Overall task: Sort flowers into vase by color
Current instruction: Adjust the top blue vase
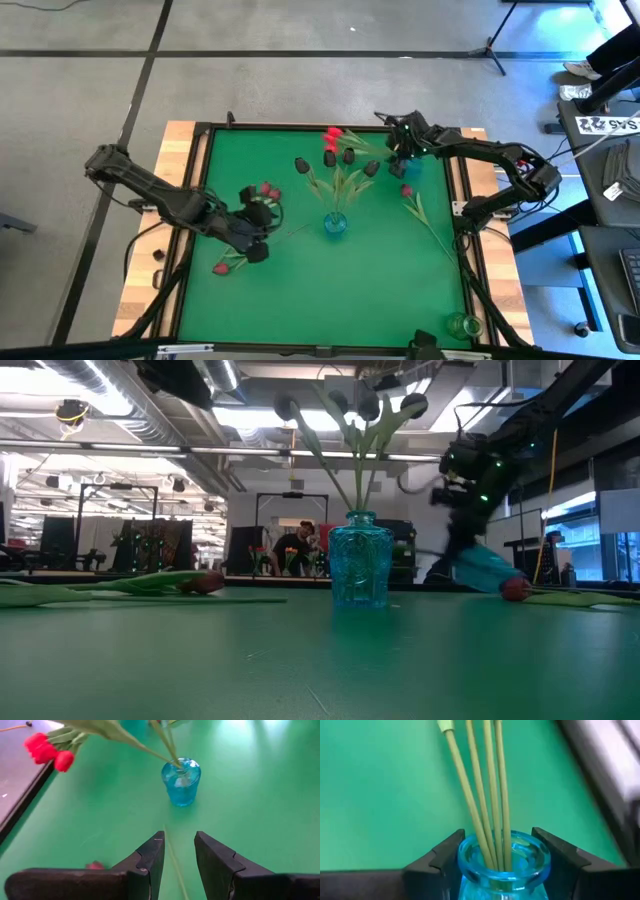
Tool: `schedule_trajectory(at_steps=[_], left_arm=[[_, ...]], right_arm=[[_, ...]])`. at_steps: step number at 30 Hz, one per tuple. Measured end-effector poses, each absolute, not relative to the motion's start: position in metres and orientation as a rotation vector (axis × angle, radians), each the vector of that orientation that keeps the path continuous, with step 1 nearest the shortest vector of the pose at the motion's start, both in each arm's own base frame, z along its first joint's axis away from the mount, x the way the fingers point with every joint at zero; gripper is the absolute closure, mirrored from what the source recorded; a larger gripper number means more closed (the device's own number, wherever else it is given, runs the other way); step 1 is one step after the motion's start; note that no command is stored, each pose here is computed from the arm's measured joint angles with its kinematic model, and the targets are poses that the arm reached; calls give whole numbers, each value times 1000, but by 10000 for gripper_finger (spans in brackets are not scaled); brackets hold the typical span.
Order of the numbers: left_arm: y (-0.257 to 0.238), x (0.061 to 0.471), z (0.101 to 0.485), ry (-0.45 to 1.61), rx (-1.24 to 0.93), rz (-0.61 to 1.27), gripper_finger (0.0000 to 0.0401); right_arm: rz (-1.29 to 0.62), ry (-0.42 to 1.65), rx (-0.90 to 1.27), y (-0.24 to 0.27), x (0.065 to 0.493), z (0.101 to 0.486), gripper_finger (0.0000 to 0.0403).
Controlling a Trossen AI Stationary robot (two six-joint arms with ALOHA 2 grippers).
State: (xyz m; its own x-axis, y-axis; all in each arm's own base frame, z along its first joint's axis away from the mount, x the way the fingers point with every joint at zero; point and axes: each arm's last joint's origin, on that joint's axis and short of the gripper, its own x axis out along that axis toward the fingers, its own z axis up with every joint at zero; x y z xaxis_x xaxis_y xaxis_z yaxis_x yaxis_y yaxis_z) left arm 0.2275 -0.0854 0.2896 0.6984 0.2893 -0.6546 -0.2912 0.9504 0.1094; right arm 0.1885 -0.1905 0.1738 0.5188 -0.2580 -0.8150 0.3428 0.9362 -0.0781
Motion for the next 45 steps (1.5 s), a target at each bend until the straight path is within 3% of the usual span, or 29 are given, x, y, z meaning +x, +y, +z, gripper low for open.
schedule_trajectory(at_steps=[5,10,23,36,45], left_arm=[[-75,206,307,696,-28,317,296],[-68,189,322,643,-76,298,296],[-57,185,327,622,-112,324,296],[-44,196,331,578,-101,345,296],[-41,217,328,547,-57,356,296]], right_arm=[[-306,710,119,-194,199,190,201],[-378,522,33,-201,205,208,201],[-786,-3,27,-166,159,188,201],[-1402,52,98,-156,126,163,201],[-1501,65,118,-158,124,158,201]])
